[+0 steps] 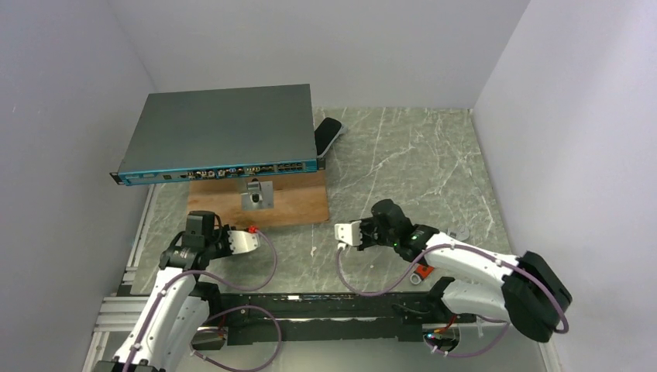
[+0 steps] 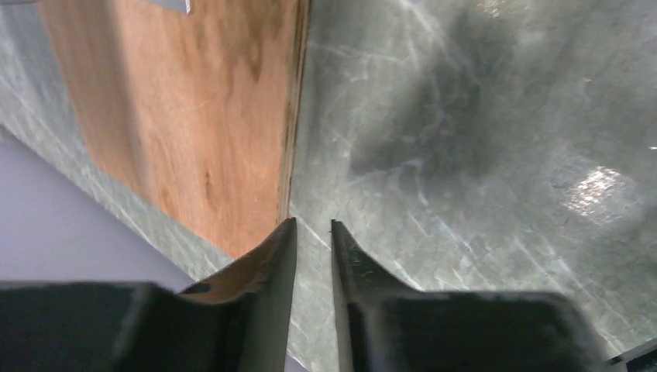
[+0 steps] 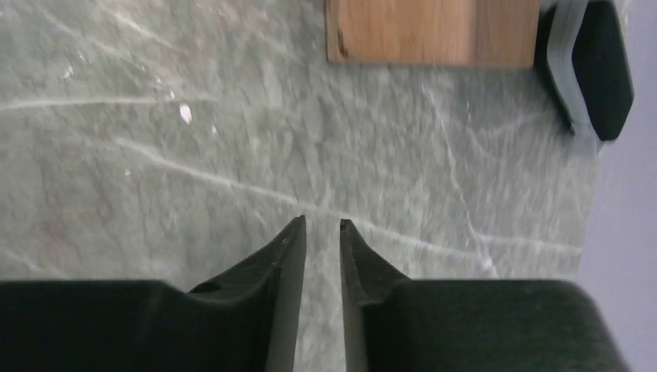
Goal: Open the umbrella
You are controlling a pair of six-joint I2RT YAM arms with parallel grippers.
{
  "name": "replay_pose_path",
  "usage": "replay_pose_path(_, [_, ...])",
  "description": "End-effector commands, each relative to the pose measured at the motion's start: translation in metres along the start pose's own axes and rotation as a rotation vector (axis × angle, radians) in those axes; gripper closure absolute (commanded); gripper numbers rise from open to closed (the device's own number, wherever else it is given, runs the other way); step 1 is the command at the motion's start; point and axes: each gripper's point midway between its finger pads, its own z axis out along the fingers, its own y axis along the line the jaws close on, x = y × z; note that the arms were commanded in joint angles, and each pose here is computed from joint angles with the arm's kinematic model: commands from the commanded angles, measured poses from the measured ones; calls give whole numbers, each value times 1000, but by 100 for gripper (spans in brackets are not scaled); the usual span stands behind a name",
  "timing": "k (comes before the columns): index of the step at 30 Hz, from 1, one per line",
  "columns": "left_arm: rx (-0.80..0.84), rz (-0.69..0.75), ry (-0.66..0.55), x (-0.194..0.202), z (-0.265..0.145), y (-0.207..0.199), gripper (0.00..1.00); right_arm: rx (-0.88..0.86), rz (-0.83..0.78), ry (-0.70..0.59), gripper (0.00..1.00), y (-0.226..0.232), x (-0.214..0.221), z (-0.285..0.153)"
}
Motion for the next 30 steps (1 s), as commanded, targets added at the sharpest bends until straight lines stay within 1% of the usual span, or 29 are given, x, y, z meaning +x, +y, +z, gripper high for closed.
replay_pose_path(1, [15,75,-29,-14,7,4,81,85,-33,-99,87,-31,-44,18])
replay_pose_path(2, [19,88,-35,-18,9,4,86,75,-42,-110,97,-30,-48,24])
replay_pose_path(3, [30,101,-39,-21,11,2,89,58,-62,-118,100,-27,-52,30])
replay_pose_path(4, [44,114,-48,-25,12,0,91,47,-82,-130,100,-25,-56,35])
replay_pose_path(7, [77,168,-61,-37,16,-6,93,-8,-135,-136,100,-14,-55,51])
replay_pose_path(11, [148,257,-83,-56,21,-24,96,-63,-183,-113,100,-6,-34,59])
replay_pose_path(14, [165,300,-78,-64,26,-30,93,-96,-214,-112,100,-1,-20,61])
replay_pose_path(19, [167,382,-87,-74,36,-35,94,-123,-215,-96,100,-8,-4,79])
replay_pose_path(23, [160,422,-67,-77,45,-35,95,-134,-225,-98,100,-15,-1,98])
replay_pose_path(30, [135,466,9,-65,59,-32,95,-156,-230,-110,100,-28,-5,130])
